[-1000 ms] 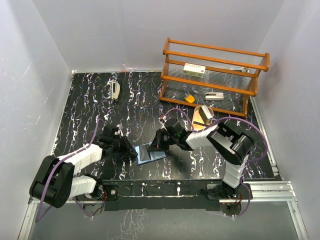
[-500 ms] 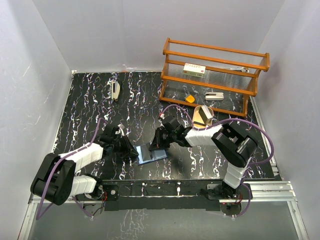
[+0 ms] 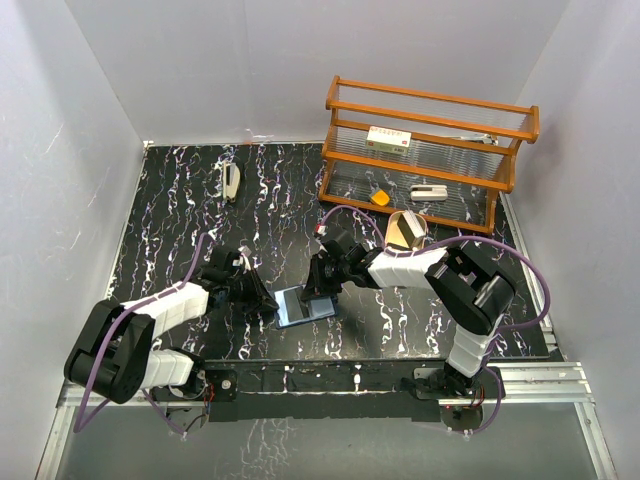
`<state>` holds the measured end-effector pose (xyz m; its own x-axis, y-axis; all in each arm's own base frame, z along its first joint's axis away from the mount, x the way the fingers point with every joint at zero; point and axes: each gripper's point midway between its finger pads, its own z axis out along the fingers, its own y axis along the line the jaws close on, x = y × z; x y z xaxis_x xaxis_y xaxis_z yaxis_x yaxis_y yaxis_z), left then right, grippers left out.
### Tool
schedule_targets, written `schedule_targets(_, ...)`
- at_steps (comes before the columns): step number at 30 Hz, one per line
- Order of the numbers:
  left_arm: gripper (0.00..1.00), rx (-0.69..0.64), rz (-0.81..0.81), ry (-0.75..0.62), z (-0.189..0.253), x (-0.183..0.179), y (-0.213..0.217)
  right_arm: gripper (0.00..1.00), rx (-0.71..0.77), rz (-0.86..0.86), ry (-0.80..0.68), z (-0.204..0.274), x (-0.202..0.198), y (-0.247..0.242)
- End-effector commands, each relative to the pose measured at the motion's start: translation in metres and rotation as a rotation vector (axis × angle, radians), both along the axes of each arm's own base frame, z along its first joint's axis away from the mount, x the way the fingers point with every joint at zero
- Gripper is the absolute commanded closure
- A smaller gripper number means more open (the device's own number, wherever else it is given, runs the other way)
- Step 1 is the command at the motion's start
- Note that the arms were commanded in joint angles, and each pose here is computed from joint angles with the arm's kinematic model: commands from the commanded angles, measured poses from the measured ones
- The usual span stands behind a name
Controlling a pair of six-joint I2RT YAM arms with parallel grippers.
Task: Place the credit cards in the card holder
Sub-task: Insert the credit card into the card holder.
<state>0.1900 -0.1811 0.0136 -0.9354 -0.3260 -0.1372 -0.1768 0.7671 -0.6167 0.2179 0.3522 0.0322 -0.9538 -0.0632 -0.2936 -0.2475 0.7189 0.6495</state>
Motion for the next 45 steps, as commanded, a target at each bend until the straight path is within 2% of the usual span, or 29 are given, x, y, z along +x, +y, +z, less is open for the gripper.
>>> schedule_targets(1,0.94,0.101,0.007,0.021,-0.016,-0.005,0.015,1.00,-0.067,0.008,-0.030,-0.001,0.002,-0.010)
schedule_targets(6,0.94,0.089,0.008,0.015,-0.014,-0.004,0.013,1.00,-0.078,0.003,-0.051,0.003,0.006,-0.012)
schedule_targets(14,0.94,0.021,0.012,0.013,-0.004,-0.002,0.003,1.00,0.041,-0.005,-0.014,0.008,0.002,0.009)
schedule_targets(19,0.94,0.015,0.004,0.008,-0.001,-0.001,0.002,0.79,0.004,-0.014,-0.039,0.012,0.006,0.005)
schedule_targets(23,0.94,-0.004,-0.004,0.005,0.001,0.000,-0.002,0.67,-0.013,-0.026,-0.095,0.026,0.012,-0.001)
schedule_targets(25,0.94,-0.017,-0.006,0.001,0.004,0.000,-0.004,0.65,-0.020,-0.017,-0.093,0.027,0.012,0.000)
schedule_targets(32,0.94,-0.045,0.004,-0.009,0.006,0.001,-0.007,0.65,0.003,0.004,-0.081,0.023,0.009,0.009)
schedule_targets(39,0.94,-0.049,-0.003,-0.016,0.010,0.004,-0.008,0.73,0.023,0.034,-0.080,0.023,0.007,0.023)
schedule_targets(45,0.93,-0.062,0.000,-0.033,0.016,0.007,-0.010,0.74,0.041,0.043,-0.078,0.027,0.005,0.032)
